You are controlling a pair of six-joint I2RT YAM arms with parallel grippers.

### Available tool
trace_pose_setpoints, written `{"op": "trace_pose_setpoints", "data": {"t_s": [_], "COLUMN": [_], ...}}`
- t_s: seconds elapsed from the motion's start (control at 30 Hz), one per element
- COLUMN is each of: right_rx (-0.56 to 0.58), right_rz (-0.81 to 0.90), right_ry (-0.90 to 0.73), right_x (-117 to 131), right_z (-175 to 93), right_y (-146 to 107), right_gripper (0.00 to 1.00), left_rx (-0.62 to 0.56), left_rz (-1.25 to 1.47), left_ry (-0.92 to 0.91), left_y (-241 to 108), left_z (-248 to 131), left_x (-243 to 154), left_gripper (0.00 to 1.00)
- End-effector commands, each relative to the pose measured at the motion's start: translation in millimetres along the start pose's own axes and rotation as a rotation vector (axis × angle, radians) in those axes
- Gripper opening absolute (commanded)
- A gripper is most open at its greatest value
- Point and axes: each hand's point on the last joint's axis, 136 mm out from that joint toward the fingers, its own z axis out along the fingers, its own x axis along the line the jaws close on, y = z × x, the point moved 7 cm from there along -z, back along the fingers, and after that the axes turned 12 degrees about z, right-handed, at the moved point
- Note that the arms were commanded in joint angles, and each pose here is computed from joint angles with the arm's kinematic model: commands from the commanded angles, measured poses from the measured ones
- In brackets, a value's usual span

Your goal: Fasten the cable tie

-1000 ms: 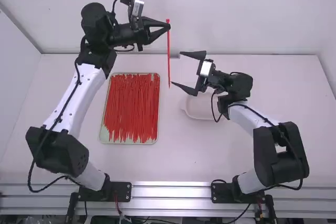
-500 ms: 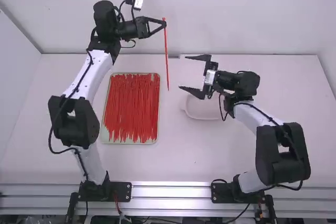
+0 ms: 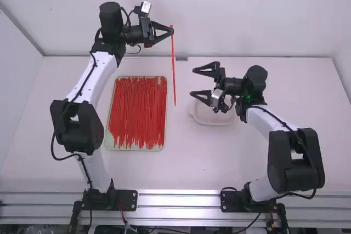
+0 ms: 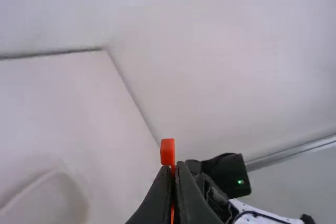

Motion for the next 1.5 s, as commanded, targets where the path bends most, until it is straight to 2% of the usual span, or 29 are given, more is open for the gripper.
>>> {"op": "trace_pose_setpoints", "data": {"t_s": [0.0, 0.4, 0.8, 0.93, 0.97, 1.03, 1.1, 1.2, 1.33, 1.47], "right_rx": [-0.068, -0.156, -0.175, -0.199, -0.202, -0.207, -0.206, -0.213, -0.241, -0.237], "right_rz": [-0.228, -0.330, -0.331, -0.329, -0.316, -0.307, -0.307, -0.306, -0.305, -0.306], "right_ry": [0.030, 0.052, 0.060, 0.072, 0.074, 0.077, 0.077, 0.081, 0.095, 0.094], "right_x": [-3, 5, 7, 8, 8, 9, 9, 9, 11, 11], "right_z": [8, 35, 39, 38, 38, 40, 40, 39, 39, 37], "right_y": [8, 23, 25, 27, 28, 29, 29, 29, 32, 31], "right_gripper": [0.99, 0.99, 1.00, 0.86, 0.74, 0.63, 0.61, 0.54, 0.36, 0.35], "left_rx": [0.025, 0.059, 0.000, 0.001, 0.003, 0.013, 0.013, 0.013, 0.021, 0.048], "left_rz": [-0.032, -0.283, -0.346, -0.342, -0.337, -0.338, -0.336, -0.325, -0.311, -0.322], "left_ry": [-0.013, 0.028, -0.022, -0.028, -0.030, -0.037, -0.037, -0.037, -0.028, -0.022], "left_y": [-1, -30, -42, -45, -45, -46, -47, -47, -49, -56], "left_z": [7, 12, 14, 15, 15, 16, 16, 16, 17, 16], "left_x": [0, 30, 48, 49, 49, 48, 48, 48, 50, 54], "left_gripper": [0.03, 0.02, 0.03, 0.02, 0.02, 0.02, 0.02, 0.03, 0.02, 0.02]}}
